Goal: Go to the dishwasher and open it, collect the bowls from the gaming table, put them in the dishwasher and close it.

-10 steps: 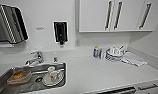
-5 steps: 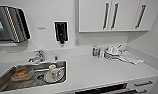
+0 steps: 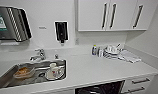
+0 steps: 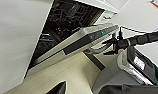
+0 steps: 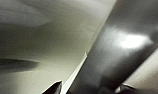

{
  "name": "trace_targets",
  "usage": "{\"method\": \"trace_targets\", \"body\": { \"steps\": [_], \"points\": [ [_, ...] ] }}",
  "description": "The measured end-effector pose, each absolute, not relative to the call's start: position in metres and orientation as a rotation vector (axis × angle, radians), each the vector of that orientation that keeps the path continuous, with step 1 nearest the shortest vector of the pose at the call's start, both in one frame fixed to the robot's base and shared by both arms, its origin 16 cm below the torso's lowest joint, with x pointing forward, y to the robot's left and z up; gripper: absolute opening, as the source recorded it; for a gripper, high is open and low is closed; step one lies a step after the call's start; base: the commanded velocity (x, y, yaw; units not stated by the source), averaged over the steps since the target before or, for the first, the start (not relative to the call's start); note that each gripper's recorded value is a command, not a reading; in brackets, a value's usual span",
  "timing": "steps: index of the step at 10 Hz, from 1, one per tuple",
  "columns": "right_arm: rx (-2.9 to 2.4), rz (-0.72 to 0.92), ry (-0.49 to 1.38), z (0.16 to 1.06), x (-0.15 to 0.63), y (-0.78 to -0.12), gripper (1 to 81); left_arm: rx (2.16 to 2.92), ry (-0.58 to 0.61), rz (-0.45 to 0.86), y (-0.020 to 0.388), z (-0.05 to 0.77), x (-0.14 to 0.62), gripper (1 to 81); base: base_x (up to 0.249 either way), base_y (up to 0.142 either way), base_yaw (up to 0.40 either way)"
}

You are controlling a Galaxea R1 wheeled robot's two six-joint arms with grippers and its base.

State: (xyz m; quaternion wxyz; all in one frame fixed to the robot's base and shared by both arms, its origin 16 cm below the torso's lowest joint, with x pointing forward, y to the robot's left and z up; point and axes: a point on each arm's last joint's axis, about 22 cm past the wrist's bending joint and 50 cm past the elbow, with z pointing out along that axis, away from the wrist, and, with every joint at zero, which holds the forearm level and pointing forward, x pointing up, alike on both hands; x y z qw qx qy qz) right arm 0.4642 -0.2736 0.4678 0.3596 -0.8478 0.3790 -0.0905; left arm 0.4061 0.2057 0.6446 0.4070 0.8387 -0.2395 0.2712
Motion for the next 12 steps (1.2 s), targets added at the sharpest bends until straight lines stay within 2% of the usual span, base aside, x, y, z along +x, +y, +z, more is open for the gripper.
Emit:
{"method": "trace_targets", "body": {
  "steps": [3,5,12],
  "points": [
    [-2.24,-0.142,1.015,0.442,0.441,-0.269,81.1,2.117,-0.6,0.676,0.206,0.643,0.401,81.1,-0.076,0.0,0.0],
    [-2.294,-0.045,0.959,0.42,0.415,-0.235,81.1,2.123,-0.602,0.663,0.207,0.641,0.396,81.1,-0.076,0.0,0.0],
    [-2.258,-0.103,0.903,0.42,0.438,-0.2,81.1,2.111,-0.591,0.638,0.197,0.631,0.391,81.1,-0.076,0.0,0.0]
  ]
}}
